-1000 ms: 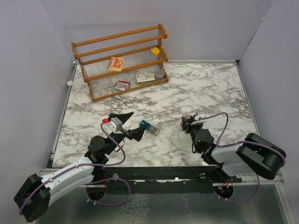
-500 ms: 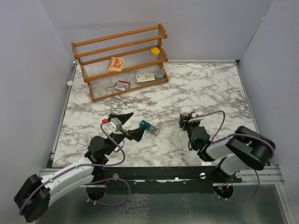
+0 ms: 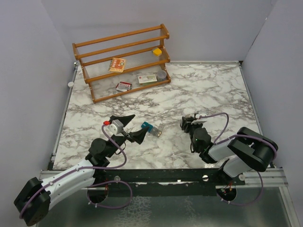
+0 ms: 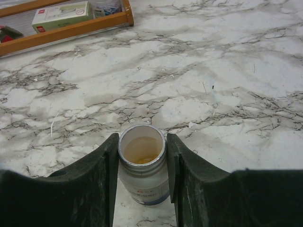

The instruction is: Sort the pills into containers

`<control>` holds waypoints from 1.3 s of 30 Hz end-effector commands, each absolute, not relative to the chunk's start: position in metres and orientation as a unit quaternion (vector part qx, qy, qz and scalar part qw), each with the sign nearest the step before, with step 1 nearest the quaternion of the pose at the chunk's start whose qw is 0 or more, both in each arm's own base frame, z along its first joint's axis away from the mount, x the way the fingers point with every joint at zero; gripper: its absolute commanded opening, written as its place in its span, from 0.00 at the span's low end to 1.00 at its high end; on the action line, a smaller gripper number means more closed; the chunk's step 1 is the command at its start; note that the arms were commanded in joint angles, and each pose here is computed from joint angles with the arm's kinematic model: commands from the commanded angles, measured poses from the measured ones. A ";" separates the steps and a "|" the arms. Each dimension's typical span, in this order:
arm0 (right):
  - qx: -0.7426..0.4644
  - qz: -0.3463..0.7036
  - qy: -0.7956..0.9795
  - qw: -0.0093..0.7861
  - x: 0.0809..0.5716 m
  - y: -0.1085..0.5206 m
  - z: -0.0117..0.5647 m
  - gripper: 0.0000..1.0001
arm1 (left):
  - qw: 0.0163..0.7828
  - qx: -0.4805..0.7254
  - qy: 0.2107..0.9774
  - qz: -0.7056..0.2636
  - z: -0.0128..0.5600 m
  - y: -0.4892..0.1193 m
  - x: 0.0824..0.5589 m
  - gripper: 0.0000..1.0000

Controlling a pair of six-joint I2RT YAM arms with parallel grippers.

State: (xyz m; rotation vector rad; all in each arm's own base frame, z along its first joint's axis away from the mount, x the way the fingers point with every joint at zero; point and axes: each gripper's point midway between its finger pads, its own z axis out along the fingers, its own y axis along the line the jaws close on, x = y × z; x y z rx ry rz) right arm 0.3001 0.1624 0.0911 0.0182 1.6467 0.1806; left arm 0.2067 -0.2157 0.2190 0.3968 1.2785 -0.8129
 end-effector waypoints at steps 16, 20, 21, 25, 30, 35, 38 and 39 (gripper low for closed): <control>0.000 0.063 0.741 0.669 0.296 0.170 0.086 0.84 | 0.713 0.173 0.577 -0.359 0.222 -0.215 0.211 0.99; -0.014 0.060 0.733 0.678 0.297 0.176 0.096 0.84 | 0.714 0.171 0.577 -0.358 0.223 -0.214 0.211 0.99; -0.017 0.060 0.731 0.679 0.297 0.177 0.097 0.84 | 0.714 0.171 0.578 -0.357 0.222 -0.214 0.211 0.99; -0.024 0.055 0.725 0.686 0.296 0.179 0.104 0.84 | 0.713 0.170 0.580 -0.356 0.221 -0.214 0.212 0.99; -0.026 0.044 0.697 0.715 0.290 0.180 0.132 0.84 | 0.712 0.172 0.580 -0.356 0.219 -0.214 0.211 0.99; -0.029 0.045 0.653 0.755 0.282 0.185 0.190 0.84 | 0.704 0.171 0.592 -0.353 0.211 -0.215 0.213 0.99; -0.045 0.064 0.650 0.756 0.283 0.198 0.219 0.84 | 0.697 0.167 0.604 -0.350 0.203 -0.215 0.215 0.99; -0.065 0.075 0.656 0.748 0.283 0.208 0.222 0.81 | 0.695 0.162 0.608 -0.347 0.200 -0.214 0.217 0.99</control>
